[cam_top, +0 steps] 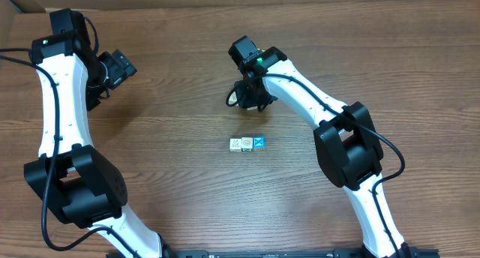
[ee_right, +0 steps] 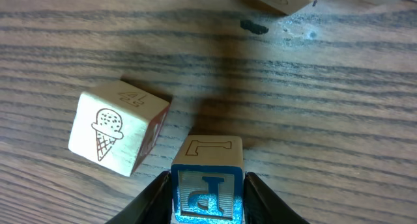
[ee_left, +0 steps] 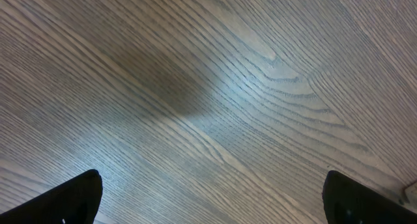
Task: Flip 5 blocks
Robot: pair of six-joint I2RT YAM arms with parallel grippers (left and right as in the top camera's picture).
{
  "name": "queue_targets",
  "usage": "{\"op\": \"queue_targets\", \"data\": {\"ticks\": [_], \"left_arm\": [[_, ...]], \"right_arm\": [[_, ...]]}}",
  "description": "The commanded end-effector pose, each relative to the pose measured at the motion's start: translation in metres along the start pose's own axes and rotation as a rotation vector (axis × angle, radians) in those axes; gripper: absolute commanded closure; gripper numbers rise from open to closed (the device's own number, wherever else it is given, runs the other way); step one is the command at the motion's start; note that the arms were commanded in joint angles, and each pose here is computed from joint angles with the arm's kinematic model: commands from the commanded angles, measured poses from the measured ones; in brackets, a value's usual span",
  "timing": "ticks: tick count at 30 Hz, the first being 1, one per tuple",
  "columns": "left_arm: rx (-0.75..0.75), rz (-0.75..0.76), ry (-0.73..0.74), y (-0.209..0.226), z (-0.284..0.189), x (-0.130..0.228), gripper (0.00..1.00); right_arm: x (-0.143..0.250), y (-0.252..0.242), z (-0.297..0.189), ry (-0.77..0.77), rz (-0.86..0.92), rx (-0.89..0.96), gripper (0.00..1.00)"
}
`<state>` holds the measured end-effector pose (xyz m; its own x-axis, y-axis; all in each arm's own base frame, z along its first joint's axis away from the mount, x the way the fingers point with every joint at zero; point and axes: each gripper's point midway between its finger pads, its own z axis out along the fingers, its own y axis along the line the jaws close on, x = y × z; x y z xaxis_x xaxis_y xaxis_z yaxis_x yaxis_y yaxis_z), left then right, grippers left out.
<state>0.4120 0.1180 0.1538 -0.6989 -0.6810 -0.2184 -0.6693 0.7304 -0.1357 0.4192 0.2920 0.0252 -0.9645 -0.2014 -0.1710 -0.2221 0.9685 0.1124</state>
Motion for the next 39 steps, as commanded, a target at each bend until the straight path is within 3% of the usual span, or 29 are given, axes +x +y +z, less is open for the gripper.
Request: {"op": "queue_targets", "data": {"ticks": [1, 8, 12, 20, 28, 39], "left_arm": [[0.010, 0.012, -0.023, -0.005, -0.008, -0.003, 0.00], [0.010, 0.012, -0.023, -0.005, -0.008, -0.003, 0.00], [0.010, 0.012, -0.023, -0.005, -0.008, -0.003, 0.00], [0.010, 0.012, -0.023, -0.005, -0.008, -0.003, 0.00], [0.010, 0.012, -0.024, -0.005, -0.008, -0.003, 0.00], [0.010, 0.012, -0.023, -0.005, -0.008, -0.003, 0.00]], "right_arm": [[-0.008, 0.004, -0.028, -0.049, -0.004, -0.010, 0.66], [0.001, 0.036, -0.106, -0.130, -0.059, -0.076, 0.67], [0.021, 0.061, -0.123, -0.116, -0.061, -0.106, 0.66], [0.068, 0.111, -0.093, -0.051, -0.014, -0.117, 0.66], [0.099, 0.116, -0.041, -0.086, 0.035, -0.013, 0.66], [0.098, 0.107, -0.018, -0.129, 0.040, 0.008, 0.66]]}}
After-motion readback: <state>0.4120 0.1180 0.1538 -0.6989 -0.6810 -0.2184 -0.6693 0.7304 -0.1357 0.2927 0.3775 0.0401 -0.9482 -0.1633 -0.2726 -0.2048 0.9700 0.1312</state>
